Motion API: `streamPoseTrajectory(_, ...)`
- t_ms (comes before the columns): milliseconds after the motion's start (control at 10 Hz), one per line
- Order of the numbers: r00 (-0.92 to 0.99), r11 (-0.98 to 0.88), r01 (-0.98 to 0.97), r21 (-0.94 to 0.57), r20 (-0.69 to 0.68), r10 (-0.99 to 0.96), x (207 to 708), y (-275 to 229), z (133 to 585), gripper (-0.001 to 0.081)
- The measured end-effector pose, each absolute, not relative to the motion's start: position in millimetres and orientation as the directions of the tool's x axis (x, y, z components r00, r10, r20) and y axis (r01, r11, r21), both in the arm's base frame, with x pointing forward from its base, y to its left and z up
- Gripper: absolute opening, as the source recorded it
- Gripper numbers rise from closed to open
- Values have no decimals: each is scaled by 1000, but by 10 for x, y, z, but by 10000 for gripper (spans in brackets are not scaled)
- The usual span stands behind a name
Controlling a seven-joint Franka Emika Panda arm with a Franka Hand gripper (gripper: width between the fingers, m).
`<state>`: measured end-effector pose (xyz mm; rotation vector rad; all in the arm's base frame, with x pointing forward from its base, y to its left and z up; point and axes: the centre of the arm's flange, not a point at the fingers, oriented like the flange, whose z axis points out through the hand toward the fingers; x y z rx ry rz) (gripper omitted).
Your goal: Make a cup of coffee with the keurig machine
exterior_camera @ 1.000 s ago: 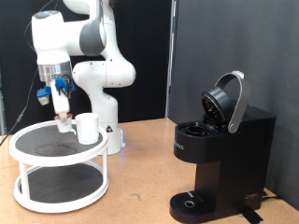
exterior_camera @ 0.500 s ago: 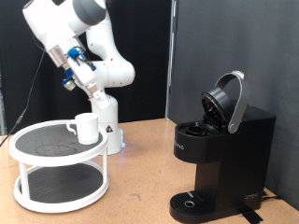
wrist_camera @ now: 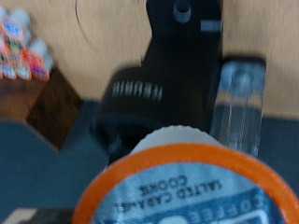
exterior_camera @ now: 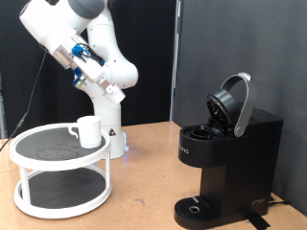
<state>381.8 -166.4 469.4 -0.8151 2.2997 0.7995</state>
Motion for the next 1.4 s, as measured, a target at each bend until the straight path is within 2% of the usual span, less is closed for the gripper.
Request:
streamPoseTrajectory(300,-686,573,-696,433,-638,-350,4062,-1348,4855,375)
streamPoseTrajectory(800,-737,572,-667,478,-538,-410,4477,-731,4933,375)
streamPoseTrajectory(1200,-740,577,-662,478,-539,-402,4567,-696,4927,375)
streamPoseTrajectory(1400,-734,618,-659,428,-545,-405,4652,-620,4911,375)
